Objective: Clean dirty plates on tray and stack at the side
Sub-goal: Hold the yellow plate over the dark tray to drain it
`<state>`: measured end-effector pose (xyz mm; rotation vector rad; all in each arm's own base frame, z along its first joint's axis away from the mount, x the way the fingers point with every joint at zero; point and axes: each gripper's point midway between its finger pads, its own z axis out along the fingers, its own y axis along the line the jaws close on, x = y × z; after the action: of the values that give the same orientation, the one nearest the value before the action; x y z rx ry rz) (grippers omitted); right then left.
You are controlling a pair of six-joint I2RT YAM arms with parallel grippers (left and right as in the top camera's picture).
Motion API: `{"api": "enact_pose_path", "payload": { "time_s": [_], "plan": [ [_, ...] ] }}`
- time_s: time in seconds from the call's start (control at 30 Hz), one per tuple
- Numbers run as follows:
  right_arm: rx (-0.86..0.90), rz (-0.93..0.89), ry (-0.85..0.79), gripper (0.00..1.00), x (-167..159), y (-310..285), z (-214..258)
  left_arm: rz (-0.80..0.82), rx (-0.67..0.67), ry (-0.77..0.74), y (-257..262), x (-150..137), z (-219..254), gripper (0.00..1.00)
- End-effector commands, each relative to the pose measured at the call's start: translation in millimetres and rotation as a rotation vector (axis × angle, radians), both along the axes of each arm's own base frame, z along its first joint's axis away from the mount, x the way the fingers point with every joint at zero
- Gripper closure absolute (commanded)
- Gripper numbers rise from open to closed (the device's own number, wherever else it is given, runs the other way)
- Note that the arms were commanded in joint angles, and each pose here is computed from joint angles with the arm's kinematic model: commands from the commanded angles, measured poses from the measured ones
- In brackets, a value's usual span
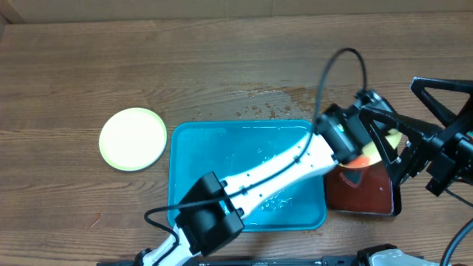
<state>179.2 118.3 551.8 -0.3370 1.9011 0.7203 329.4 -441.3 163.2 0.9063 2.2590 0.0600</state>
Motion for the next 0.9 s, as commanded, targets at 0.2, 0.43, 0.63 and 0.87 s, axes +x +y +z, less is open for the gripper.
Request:
{"api": "enact_pose_path", "payload": {
  "time_s": [0.2, 0.43, 0.63, 0.87],
  "plan": [
    [0.002, 0.022, -0.026, 0.00, -8, 2, 5, -0.014, 0.185, -0.357, -8, 4, 50, 0.96],
    [0.003, 0.021, -0.031, 0.00, -10, 1, 6, -0.003, 0.255, -0.451, -4, 9, 65, 0.96],
    [0.004, 0.021, -0.034, 0.00, -10, 1, 6, 0.022, 0.297, -0.536, -3, 13, 83, 0.96],
    [0.006, 0.020, -0.035, 0.00, -10, 1, 7, 0.031, 0.311, -0.592, -7, 11, 95, 0.96]
  ]
}}
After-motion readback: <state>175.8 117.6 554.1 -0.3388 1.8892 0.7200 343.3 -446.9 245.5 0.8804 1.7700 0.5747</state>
